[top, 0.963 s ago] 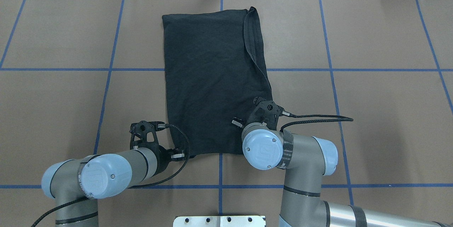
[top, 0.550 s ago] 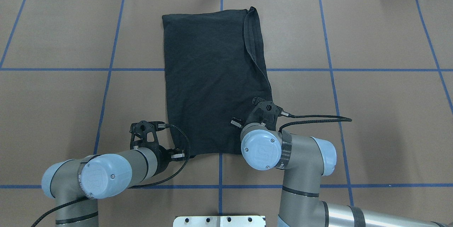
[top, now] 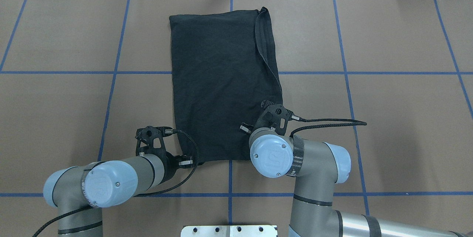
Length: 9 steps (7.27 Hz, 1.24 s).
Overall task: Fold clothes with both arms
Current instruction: 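Grasp the near corners with both grippers and lift them away from the robot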
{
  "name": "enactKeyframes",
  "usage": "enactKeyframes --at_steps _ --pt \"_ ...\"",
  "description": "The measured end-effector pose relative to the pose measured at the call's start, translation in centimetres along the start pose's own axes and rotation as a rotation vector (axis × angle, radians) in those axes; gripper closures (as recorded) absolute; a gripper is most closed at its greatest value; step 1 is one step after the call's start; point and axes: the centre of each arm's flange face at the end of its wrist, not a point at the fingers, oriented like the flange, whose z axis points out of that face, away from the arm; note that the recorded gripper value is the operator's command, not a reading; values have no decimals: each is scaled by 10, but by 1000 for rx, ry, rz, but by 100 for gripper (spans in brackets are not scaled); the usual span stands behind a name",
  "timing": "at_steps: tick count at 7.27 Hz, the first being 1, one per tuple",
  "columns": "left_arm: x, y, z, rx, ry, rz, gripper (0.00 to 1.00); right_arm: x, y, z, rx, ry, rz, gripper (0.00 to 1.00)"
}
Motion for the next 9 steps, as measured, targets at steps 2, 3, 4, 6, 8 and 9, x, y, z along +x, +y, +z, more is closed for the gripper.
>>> enactKeyframes --at_steps 2,3,4,6,8,9 --pt "3 -2 -6 2 12 -2 100 -3 -5 -5 2 -11 6 100" --pt "10 -6 -21 3 36 -3 100 -6 -12 -15 3 -30 16 100" --pt "19 -13 -44 -9 59 -3 100 -9 -19 -32 0 -52 24 100" --pt "37 -26 -106 -67 89 -8 100 -8 -24 -82 -17 -76 26 100" --pt "46 -31 -152 -87 141 -10 100 6 -6 -150 -73 -100 1 100" --pt "48 -35 -160 -94 147 -12 100 9 0 -172 -92 -107 -7 100"
